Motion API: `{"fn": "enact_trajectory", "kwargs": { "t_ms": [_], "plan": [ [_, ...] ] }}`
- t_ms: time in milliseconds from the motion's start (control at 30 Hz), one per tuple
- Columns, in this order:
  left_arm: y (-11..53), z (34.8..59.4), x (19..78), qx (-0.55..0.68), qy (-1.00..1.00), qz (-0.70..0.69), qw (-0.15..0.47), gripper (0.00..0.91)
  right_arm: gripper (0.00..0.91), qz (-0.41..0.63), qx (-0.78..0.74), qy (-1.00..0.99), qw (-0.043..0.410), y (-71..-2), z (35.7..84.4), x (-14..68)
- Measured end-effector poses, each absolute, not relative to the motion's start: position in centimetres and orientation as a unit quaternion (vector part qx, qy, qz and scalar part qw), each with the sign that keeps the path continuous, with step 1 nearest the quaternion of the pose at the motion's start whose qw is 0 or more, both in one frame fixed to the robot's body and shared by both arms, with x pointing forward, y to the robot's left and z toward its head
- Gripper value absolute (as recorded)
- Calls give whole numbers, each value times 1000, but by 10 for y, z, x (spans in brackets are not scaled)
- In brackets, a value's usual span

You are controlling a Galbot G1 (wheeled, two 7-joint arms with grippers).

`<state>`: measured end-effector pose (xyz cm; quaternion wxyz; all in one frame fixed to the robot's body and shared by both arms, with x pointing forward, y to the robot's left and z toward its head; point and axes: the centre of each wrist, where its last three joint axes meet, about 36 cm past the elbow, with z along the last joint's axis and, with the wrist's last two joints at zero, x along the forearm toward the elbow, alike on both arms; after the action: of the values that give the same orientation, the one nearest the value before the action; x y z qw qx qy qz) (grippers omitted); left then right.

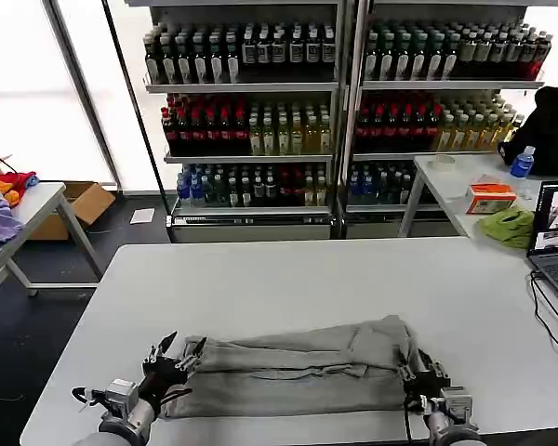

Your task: Fold and organize the clothes.

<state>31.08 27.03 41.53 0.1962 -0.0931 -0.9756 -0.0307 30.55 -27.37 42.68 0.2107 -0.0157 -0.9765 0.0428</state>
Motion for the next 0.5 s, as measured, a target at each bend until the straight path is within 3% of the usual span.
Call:
{"fn": "enact_trajectory", "kwargs": {
  "t_ms": [500],
  "plan": [
    [253,410,303,-69,-973,15,222,907,907,29,-6,-988,153,-274,470,315]
  ]
}}
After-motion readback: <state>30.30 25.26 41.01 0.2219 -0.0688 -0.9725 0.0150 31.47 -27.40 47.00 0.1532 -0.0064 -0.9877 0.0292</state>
